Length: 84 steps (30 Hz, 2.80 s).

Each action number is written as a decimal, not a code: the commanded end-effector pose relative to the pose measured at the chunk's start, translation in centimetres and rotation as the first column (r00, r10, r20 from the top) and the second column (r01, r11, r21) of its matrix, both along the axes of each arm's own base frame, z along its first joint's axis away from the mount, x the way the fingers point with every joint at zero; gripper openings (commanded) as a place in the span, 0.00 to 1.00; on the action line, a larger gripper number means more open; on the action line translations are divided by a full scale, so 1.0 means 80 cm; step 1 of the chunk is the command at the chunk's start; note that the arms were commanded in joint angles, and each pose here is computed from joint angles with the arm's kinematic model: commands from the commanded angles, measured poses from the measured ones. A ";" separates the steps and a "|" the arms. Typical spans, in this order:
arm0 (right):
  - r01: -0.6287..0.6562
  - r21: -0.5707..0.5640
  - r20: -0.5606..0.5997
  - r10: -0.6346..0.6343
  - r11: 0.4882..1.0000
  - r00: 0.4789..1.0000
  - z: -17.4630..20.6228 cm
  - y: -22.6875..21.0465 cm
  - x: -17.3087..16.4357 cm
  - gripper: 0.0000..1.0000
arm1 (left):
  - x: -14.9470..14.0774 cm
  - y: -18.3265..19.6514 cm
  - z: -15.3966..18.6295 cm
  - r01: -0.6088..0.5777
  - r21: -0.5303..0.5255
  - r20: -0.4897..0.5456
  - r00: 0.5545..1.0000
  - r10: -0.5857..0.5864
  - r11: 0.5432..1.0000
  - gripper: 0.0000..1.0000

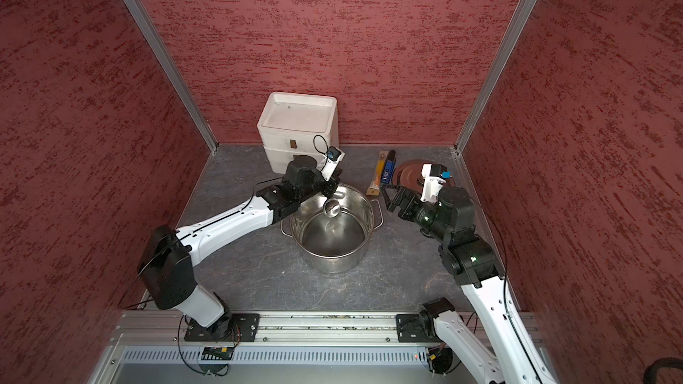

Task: Stir the soup with a spoon
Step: Stir the soup in the pan with a stick.

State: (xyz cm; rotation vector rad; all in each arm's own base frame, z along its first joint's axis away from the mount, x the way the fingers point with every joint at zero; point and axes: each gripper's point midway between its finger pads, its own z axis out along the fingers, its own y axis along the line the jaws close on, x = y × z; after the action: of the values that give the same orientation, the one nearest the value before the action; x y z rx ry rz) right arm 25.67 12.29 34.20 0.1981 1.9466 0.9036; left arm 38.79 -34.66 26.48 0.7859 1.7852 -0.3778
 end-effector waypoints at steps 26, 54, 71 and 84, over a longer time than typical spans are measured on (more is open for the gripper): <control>-0.006 0.012 -0.015 0.006 1.000 1.000 -0.018 -0.001 -0.013 0.93 | -0.232 -0.033 0.003 0.420 -0.051 -0.049 0.905 -0.422 0.906 0.00; -0.013 0.001 -0.013 0.013 1.000 1.000 -0.009 0.003 -0.002 0.93 | -0.011 0.062 0.022 -0.050 0.025 -0.003 0.999 0.050 0.998 0.00; 0.006 0.004 -0.013 -0.006 1.000 1.000 -0.009 -0.001 -0.004 0.92 | -0.112 -0.106 0.043 0.406 -0.032 0.058 0.913 -0.404 0.913 0.00; -0.012 0.028 -0.033 0.013 1.000 0.999 -0.025 0.005 -0.003 0.92 | -0.246 -0.076 0.021 0.539 -0.041 -0.025 0.841 -0.540 0.841 0.00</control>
State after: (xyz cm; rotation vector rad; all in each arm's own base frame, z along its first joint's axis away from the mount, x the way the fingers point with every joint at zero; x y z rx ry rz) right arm 25.51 12.38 31.98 0.2234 1.9869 0.9148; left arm 20.61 -41.67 27.73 1.2784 1.5559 -0.7646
